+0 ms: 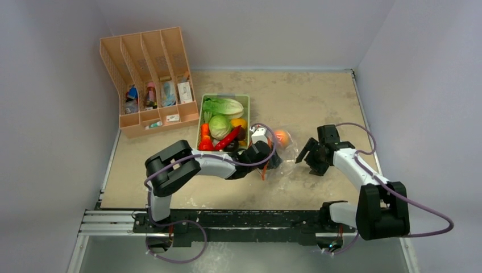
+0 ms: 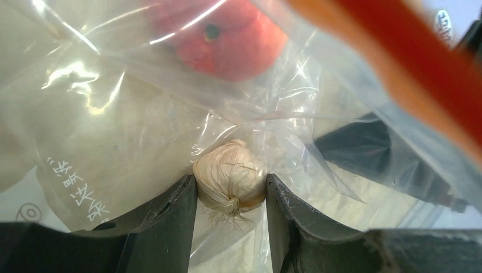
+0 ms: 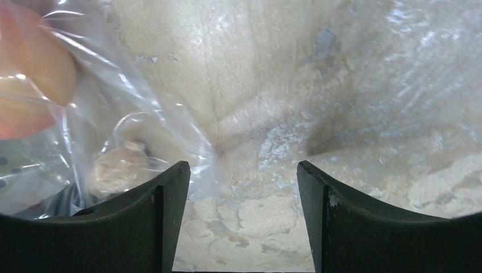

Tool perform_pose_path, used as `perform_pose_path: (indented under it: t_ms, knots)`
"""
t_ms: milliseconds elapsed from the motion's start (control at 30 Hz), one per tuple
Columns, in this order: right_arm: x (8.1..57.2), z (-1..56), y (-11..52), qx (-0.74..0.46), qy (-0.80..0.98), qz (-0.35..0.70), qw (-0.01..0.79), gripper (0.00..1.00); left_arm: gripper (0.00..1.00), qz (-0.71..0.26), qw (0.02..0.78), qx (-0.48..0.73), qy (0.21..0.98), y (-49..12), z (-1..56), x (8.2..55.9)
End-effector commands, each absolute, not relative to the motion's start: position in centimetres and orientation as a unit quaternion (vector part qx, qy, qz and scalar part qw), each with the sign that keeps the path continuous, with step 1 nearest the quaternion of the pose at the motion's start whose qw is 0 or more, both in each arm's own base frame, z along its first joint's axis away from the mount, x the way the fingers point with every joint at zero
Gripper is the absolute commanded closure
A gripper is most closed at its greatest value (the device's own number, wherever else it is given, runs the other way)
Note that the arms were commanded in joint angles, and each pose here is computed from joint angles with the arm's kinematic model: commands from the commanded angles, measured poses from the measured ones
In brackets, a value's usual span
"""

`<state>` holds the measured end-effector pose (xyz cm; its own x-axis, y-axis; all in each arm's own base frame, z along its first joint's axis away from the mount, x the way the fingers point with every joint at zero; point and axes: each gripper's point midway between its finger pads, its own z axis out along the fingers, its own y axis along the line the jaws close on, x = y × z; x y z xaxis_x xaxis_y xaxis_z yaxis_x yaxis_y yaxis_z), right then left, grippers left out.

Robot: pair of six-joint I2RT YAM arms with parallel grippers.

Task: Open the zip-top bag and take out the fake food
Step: Pick up the fake vegetable from the zipper food storage bag.

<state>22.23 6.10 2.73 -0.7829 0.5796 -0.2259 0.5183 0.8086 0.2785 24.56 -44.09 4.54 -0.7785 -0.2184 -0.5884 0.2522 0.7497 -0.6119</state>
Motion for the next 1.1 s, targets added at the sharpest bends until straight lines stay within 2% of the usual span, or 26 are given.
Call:
perform_pose_path:
  t_ms: [0, 300, 467, 667, 900, 1067]
  knots:
    - [22.6, 4.2, 5.1, 0.31, 0.932, 0.079, 0.17, 0.28, 0.66, -0.298, 0.37, 0.021, 0.88, -42.0, 5.7, 25.7]
    - [23.8, 6.5, 9.1, 0.222, 0.928, 0.209, 0.213, 0.27, 0.57, -0.314, 0.372, 0.023, 0.873, -42.7, 6.5, 25.4]
    - [23.1, 5.5, 9.9, 0.204, 0.932, 0.228, 0.195, 0.3, 0.56, -0.317, 0.374, 0.017, 0.871, -42.6, 6.8, 25.5]
    - [23.7, 6.1, 11.1, 0.184, 0.927, 0.263, 0.195, 0.3, 0.46, -0.337, 0.369, 0.032, 0.865, -43.0, 7.7, 25.0]
    - [23.3, 5.3, 11.9, 0.175, 0.927, 0.281, 0.176, 0.31, 0.45, -0.333, 0.371, 0.007, 0.867, -42.4, 7.3, 25.1]
    - [22.8, 4.3, 12.2, 0.176, 0.928, 0.285, 0.16, 0.31, 0.44, -0.36, 0.388, -0.019, 0.849, -41.6, 9.1, 25.2]
